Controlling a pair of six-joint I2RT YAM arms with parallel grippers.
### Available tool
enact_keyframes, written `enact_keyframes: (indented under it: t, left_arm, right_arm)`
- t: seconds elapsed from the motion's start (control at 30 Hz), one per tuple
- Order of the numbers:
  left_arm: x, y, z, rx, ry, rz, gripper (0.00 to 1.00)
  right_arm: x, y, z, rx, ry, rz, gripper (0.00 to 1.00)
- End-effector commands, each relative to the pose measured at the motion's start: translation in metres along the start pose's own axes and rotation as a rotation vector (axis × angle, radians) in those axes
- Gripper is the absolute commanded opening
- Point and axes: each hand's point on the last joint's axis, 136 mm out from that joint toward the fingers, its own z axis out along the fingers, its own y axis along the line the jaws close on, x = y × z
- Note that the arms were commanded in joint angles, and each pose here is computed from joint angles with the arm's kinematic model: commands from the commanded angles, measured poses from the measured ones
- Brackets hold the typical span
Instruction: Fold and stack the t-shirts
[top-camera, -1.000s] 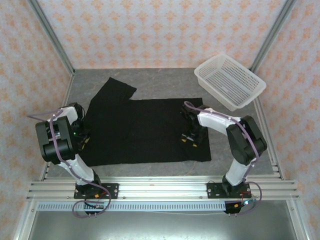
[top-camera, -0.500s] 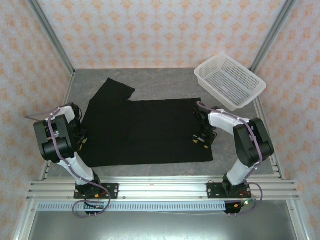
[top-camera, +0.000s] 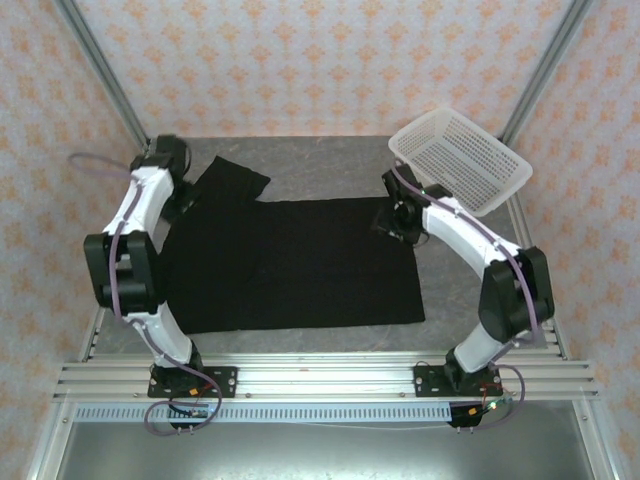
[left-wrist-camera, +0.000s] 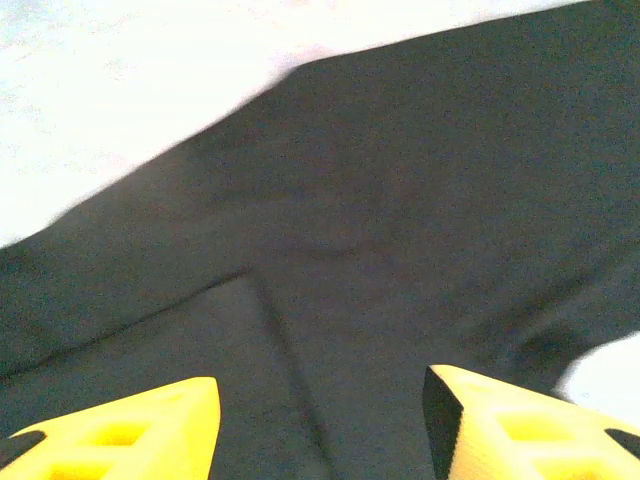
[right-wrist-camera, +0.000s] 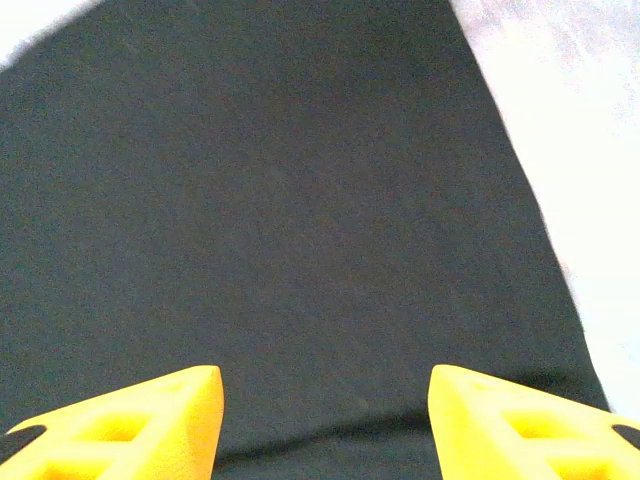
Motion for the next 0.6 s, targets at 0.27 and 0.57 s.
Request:
enact_keyframes:
  t: [0.27,0.57]
  left_arm:
    - [-0.029,-0.08,0.052,0.065,-0.012,0.045,0.58]
    - [-0.049,-0.097,0.071,0.061,-0.053,0.08,0.59]
  right_arm:
    - [-0.124,-0.048,0.058,0.24,-0.16,0.037,0.55]
    - [-0.177,-0.111,0.078,0.398,-0.147,0.146,0.54]
